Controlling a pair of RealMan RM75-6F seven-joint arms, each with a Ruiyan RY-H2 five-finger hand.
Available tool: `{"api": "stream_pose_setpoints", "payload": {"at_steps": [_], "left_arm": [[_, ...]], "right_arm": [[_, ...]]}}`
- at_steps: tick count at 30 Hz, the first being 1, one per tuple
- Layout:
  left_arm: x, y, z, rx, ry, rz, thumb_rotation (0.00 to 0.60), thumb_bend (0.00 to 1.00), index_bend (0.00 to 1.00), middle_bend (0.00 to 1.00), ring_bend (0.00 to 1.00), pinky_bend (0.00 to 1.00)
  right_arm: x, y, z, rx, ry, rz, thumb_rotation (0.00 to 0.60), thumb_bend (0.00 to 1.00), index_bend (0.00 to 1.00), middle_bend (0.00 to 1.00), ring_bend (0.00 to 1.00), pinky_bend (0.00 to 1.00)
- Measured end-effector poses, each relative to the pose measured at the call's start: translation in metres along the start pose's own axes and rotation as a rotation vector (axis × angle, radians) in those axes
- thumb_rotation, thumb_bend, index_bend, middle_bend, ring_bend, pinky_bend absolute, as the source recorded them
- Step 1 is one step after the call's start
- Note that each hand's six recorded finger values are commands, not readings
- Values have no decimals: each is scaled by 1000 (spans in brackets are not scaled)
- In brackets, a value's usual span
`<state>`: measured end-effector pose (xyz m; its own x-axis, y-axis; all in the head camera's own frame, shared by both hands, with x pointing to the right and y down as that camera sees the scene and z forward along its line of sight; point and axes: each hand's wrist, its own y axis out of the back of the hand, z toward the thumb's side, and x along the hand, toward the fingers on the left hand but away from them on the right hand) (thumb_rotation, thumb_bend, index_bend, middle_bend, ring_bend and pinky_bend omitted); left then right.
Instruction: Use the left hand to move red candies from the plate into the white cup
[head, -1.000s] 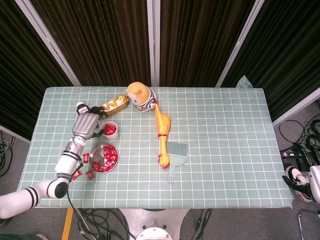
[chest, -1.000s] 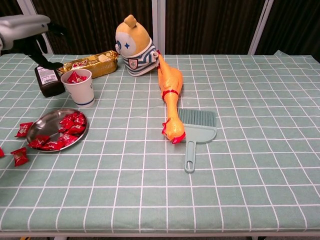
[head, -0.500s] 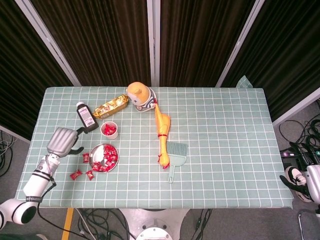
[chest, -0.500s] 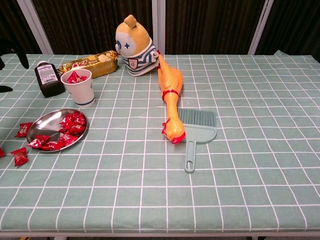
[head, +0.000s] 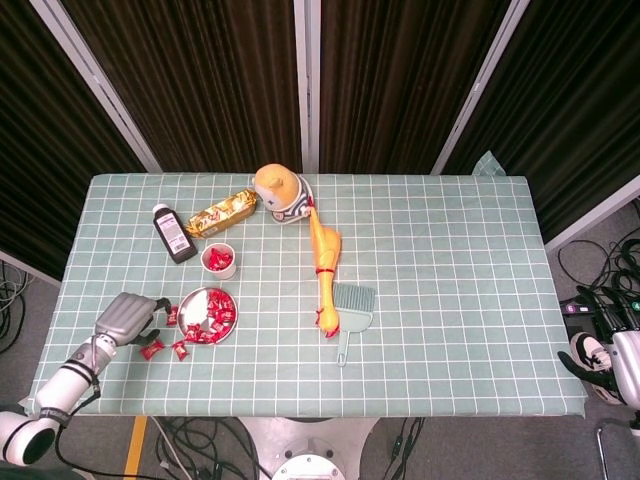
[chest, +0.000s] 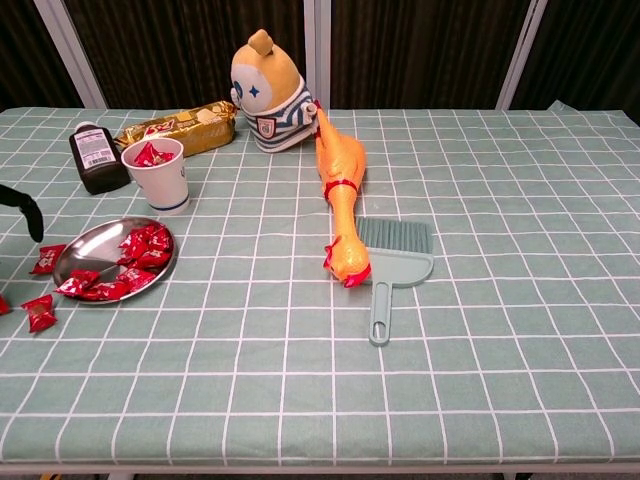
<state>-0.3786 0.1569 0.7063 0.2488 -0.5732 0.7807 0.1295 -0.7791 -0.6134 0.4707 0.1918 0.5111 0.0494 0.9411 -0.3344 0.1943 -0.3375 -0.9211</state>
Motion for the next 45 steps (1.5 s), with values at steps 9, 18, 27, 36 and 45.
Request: {"api": "stream_pose_setpoints", "payload": {"at_steps": [9,18,27,36,45], "left_arm": [[7,-10,0,30,19,-49,600,420,349,1000,1000,1000],[16,-13,6,23,17,-76,600,419,349,1000,1000,1000],[24,-14,-2,12,53,-97,600,419,354,1000,997,1000],[18,-14,-14,8,104,-88,600,418,380,1000,996,1000],[15,-2,-16,-6,127,-16,600,370,402,1000,995,1000]], "right_arm": [[0,-1,0,0,-1,2,600,101,110,248,83,348],[0,-1,0,0,-5,2,600,101,110,248,84,348],[0,-1,0,0,-7,1,600,101,110,248,83,348],[0,-1,2,1,-1,2,600,101,110,248,83,348],[2,0,2,2,-2,-2,600,101,110,248,83,349]]}}
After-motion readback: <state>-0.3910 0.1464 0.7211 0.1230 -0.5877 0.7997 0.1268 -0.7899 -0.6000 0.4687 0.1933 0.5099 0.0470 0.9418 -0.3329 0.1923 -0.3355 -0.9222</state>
